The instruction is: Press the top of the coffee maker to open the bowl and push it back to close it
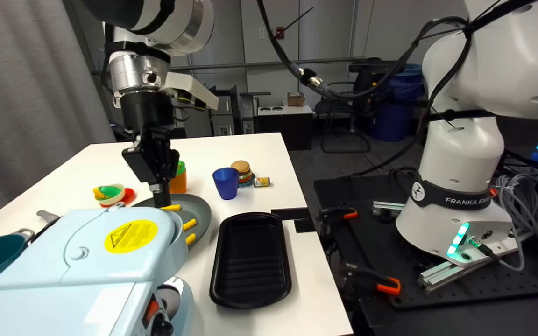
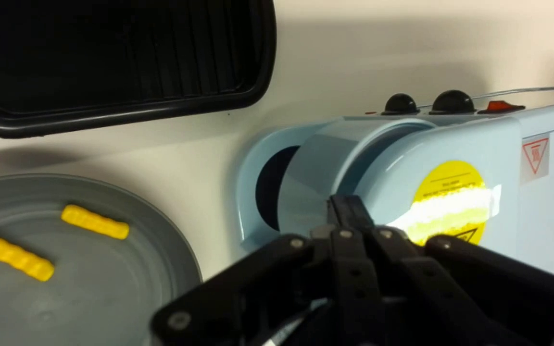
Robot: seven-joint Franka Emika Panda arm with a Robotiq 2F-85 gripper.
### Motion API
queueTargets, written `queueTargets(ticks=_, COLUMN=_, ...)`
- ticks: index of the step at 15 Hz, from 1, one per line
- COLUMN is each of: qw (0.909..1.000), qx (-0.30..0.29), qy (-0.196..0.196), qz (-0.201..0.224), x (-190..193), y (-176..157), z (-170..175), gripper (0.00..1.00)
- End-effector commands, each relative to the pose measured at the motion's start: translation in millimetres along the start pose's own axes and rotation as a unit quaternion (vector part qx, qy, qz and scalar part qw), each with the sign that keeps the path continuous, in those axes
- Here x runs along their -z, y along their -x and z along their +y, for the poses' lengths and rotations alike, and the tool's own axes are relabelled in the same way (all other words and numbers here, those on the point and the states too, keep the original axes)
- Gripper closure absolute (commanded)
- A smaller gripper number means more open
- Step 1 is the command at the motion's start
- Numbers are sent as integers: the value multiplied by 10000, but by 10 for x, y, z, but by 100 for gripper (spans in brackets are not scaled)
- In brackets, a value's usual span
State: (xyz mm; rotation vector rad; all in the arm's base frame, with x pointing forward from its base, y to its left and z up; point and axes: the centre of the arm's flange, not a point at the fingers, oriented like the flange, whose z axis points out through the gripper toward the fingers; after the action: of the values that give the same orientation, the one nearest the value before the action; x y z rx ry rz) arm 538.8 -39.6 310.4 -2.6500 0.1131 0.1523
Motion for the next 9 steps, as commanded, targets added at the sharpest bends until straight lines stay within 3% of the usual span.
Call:
queueTargets(ticks=1, qw=9988, qx=144, qy=-411, qz=-209, x=20, y=19, z=-1, gripper=100)
queueTargets(ticks=9, qw=9980, qx=206, qy=-460, qz=-375, x=52, y=30, z=-75, gripper=100)
